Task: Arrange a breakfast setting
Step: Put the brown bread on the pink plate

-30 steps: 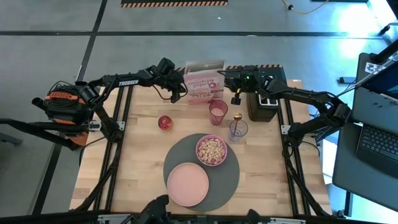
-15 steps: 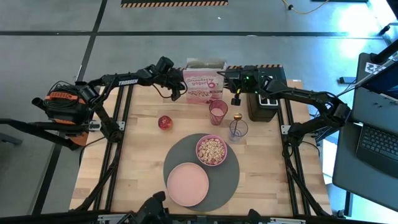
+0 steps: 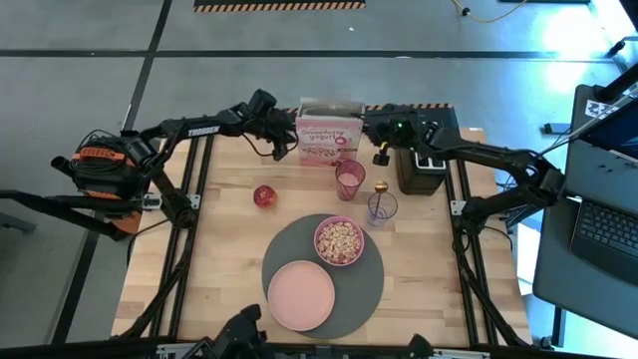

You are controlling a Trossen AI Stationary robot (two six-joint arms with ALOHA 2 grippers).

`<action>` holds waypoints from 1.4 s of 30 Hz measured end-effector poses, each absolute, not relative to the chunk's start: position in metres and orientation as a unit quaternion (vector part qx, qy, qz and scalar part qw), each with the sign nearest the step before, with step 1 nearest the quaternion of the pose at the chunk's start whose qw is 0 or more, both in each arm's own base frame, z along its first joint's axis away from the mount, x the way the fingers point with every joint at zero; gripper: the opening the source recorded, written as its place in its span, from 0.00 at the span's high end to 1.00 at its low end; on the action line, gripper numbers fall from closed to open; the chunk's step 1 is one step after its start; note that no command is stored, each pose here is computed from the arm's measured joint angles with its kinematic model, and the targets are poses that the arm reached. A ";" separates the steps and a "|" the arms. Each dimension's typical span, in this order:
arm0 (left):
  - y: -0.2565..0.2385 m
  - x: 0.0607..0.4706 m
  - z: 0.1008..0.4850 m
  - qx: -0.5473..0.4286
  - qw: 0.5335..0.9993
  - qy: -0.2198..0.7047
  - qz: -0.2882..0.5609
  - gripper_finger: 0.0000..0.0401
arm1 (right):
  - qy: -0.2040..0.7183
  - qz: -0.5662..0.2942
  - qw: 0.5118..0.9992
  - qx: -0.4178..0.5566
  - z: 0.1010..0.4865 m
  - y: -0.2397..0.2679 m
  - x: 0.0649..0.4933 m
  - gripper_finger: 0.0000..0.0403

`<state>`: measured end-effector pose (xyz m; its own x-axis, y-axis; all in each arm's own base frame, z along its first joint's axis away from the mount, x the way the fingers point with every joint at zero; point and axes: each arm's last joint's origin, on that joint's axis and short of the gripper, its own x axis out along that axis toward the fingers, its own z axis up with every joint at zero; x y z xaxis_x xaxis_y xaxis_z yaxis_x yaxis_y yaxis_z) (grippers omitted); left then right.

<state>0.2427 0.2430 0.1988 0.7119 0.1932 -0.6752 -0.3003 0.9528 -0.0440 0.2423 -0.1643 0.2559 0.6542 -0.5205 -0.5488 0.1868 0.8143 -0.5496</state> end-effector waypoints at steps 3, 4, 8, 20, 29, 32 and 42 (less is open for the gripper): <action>0.242 0.238 0.208 -0.066 0.923 0.351 0.144 1.00 | 0.353 -0.205 0.881 -0.239 0.266 -0.161 0.237 1.00; 0.241 0.236 0.212 -0.062 0.924 0.348 0.149 1.00 | 0.348 -0.207 0.882 -0.241 0.269 -0.159 0.234 1.00; 0.235 0.228 0.233 -0.049 0.929 0.332 0.157 1.00 | 0.345 -0.227 0.876 -0.249 0.285 -0.151 0.220 1.00; 0.175 0.203 0.314 0.022 0.959 0.247 0.137 1.00 | 0.368 -0.228 0.874 -0.224 0.311 -0.115 0.167 1.00; 0.144 0.211 0.326 0.039 0.968 0.230 0.092 1.00 | 0.334 -0.431 0.835 -0.075 0.294 -0.096 0.147 1.00; 0.138 0.215 0.326 0.064 0.968 0.231 0.074 1.00 | 0.319 -0.437 0.839 -0.051 0.292 -0.093 0.142 1.00; 0.128 0.211 0.337 0.093 0.967 0.216 0.101 1.00 | 0.248 -0.506 0.819 0.106 0.293 -0.095 0.128 0.88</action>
